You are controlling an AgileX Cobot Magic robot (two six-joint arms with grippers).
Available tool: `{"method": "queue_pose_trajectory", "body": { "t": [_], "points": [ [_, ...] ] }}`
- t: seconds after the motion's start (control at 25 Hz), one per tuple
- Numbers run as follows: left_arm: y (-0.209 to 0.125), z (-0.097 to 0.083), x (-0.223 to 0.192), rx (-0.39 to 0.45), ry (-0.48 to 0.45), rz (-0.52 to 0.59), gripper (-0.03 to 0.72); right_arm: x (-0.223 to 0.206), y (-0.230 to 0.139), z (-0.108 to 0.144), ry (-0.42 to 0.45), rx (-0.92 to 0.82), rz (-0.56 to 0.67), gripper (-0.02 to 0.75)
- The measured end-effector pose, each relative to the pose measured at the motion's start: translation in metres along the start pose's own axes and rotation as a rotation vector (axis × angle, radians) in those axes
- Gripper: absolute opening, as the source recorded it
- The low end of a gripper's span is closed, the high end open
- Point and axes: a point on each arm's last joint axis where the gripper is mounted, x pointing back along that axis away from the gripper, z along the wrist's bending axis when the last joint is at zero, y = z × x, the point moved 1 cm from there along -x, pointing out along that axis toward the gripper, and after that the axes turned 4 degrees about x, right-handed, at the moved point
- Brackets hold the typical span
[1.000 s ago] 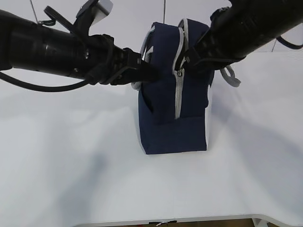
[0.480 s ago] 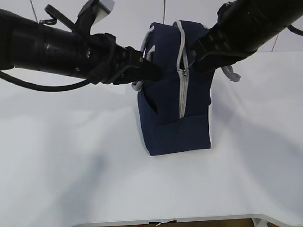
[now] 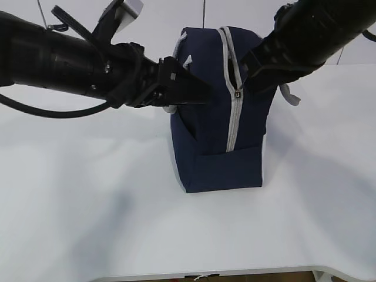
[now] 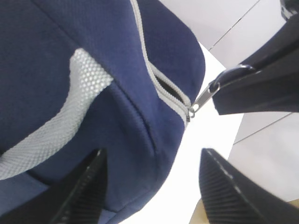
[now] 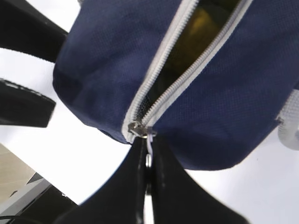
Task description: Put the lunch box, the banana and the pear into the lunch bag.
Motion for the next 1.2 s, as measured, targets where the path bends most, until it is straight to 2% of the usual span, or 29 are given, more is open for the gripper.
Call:
{"method": "queue_pose_trajectory", "body": {
  "t": [0.28,0.4,0.64,0.76,0.88,1.08,1.2],
  "points": [
    [0.006,-0.013,0.015,-0.038,-0.008,-0.032,0.456,-0.003,0.0,0.0,0.005,-0.002,0.011,0.018],
    [0.0,-0.018,0.031,-0.057,0.036,-0.062,0.44,-0.008,0.0,0.0,0.019,-0.013,0.018,0.018],
    [-0.036,-0.012,0.05,-0.134,0.128,-0.066,0.435,-0.008,0.0,0.001,0.025,-0.014,0.017,0.018],
    [-0.046,-0.011,0.048,-0.225,0.13,-0.084,0.435,-0.008,0.001,0.003,0.047,-0.012,0.008,0.018],
    [-0.054,-0.007,0.038,-0.325,0.116,-0.05,0.435,-0.008,0.002,0.006,0.081,-0.009,-0.006,0.018],
    [-0.067,0.01,0.018,-0.338,0.123,0.023,0.434,-0.007,0.003,0.009,0.109,-0.001,-0.015,0.018],
    [-0.061,0.013,0.011,-0.343,0.121,0.022,0.433,-0.007,0.003,0.01,0.12,0.001,-0.01,0.018]
  ]
}}
